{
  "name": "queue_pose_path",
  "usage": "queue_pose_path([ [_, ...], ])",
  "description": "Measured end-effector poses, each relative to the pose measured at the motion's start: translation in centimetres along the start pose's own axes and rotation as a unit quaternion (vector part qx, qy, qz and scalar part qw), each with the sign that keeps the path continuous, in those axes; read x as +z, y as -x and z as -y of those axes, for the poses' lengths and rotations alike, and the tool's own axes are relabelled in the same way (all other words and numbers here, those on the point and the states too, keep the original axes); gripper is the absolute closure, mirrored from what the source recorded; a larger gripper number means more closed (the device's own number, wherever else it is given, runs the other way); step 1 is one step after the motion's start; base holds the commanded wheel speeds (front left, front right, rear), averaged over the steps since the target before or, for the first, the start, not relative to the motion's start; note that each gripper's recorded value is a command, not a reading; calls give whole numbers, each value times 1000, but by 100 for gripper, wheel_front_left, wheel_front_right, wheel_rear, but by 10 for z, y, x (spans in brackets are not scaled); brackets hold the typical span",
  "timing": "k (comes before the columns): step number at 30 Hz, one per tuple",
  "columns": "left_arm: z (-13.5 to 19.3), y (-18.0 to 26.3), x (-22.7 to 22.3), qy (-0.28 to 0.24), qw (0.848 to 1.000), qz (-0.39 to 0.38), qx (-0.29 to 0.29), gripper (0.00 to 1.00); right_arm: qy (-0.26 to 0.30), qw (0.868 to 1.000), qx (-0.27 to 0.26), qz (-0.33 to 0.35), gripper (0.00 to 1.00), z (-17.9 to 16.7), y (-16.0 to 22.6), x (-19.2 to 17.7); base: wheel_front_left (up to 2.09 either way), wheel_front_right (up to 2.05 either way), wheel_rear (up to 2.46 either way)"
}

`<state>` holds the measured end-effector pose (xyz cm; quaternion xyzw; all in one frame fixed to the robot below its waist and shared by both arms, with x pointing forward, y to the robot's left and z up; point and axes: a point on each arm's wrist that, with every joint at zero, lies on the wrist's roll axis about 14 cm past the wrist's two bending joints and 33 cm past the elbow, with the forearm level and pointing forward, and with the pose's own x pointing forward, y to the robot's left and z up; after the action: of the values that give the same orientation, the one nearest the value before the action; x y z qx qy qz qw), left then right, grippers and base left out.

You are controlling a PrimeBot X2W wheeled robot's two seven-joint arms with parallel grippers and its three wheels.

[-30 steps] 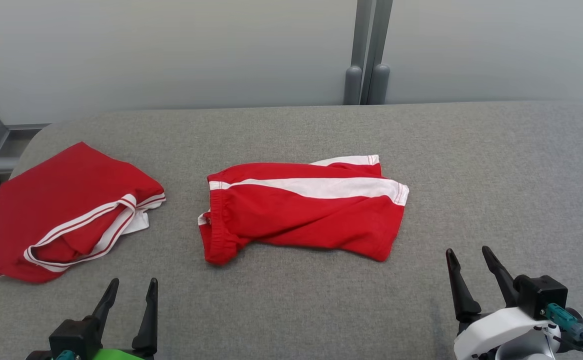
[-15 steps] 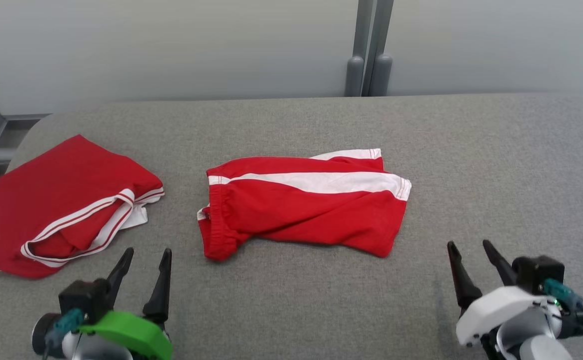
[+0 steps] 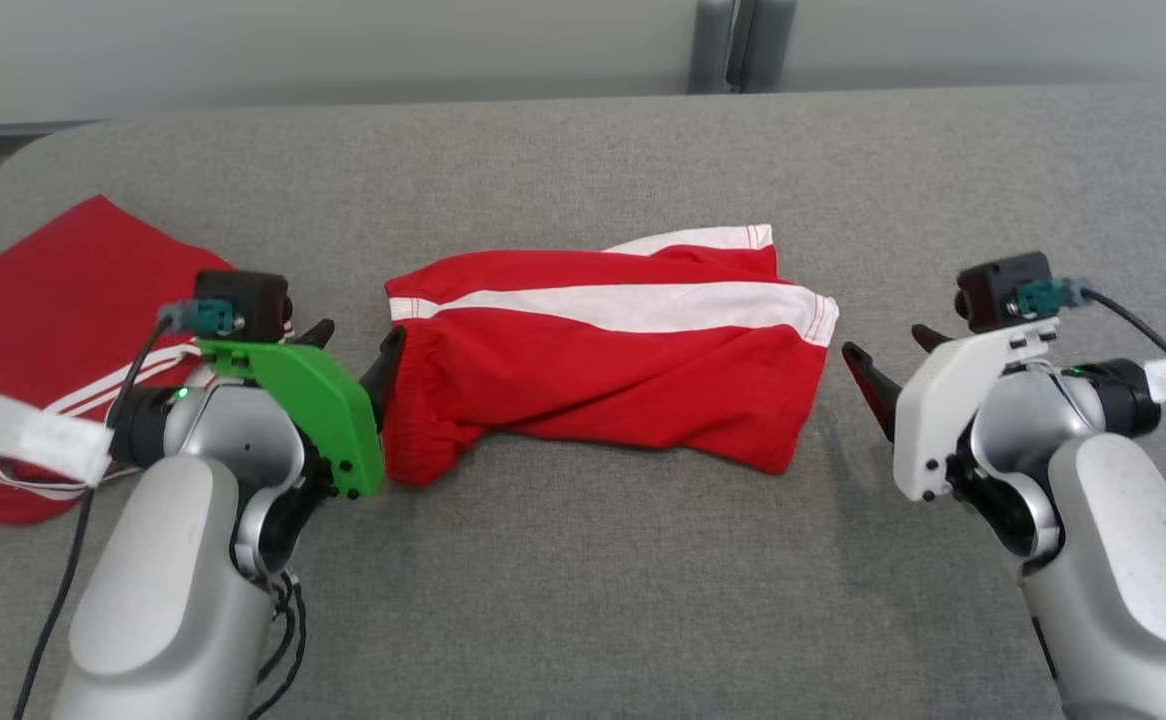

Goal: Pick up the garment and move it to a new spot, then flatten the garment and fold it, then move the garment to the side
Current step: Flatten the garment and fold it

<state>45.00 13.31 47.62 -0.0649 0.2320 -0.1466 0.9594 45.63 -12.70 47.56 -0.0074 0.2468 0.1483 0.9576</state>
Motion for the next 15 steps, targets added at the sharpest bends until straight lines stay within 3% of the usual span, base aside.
queue_pose_path([
  [8, -17, -43, -6, 33, 993, -110, 35, 0, 31, 995, 30, -94, 0, -3, -32, -9, 0, 0, 0],
  [15, -16, -64, -25, 51, 980, -192, 31, 0, 39, 992, 27, -118, 0, 8, -54, -14, 0, 0, 0],
])
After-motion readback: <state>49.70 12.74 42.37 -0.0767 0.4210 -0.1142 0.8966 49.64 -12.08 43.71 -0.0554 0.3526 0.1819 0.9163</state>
